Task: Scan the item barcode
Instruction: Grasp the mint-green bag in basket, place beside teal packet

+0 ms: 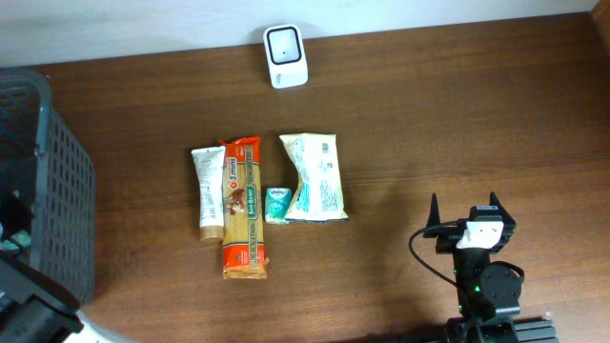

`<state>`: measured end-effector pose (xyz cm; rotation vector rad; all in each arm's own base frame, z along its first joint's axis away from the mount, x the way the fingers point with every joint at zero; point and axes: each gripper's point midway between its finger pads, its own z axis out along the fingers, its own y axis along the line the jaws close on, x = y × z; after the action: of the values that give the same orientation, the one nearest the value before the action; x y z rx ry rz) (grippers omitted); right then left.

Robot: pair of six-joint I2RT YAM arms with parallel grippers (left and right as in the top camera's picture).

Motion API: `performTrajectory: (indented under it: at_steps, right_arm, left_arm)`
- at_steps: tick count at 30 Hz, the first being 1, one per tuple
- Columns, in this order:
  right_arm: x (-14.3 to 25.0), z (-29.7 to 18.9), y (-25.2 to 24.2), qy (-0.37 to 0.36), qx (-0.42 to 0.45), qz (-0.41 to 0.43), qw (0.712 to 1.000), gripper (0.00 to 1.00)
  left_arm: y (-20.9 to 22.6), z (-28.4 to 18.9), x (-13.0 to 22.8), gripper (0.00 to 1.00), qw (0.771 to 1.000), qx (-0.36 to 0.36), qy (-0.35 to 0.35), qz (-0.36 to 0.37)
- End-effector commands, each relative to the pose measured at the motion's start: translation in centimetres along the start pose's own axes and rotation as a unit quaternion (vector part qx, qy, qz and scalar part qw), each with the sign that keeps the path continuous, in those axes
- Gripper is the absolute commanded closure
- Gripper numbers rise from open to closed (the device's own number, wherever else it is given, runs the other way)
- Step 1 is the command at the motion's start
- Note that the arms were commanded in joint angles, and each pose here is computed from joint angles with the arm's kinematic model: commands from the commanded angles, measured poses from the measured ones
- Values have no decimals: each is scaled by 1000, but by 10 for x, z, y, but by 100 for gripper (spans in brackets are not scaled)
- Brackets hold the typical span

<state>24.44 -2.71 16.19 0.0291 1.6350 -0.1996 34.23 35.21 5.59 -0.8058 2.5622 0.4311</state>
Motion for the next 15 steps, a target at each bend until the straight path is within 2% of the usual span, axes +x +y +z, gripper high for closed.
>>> performTrajectory:
  at_steps: [1,3,5,7,9,11,13,15]
  right_arm:
    - [3,0,0,2,3,2,1000,2]
    - [3,0,0,2,3,2,1000,2]
    - [3,0,0,3,3,2,1000,2]
    - [3,0,0,2,3,2,1000,1]
    - [3,0,0,2,3,2,1000,1]
    - [3,0,0,2,3,2,1000,1]
    - [3,0,0,2,3,2,1000,2]
    - [3,0,0,2,3,2,1000,2]
  left_arm:
    - [-18,-100,-82,85,982,106,-149,-46]
    - [-38,-160,-109,84,957,188,-211,-60]
    - [-61,-234,-129,83,917,284,-275,-57]
    - [-83,-303,-134,85,877,353,-323,-39]
    - [-110,-347,-129,85,857,387,-339,-27]
    - [-144,-373,-118,85,843,416,-340,5]
    - [-195,-385,-98,85,837,449,-310,38]
    - [-235,-376,-75,85,854,445,-263,54]
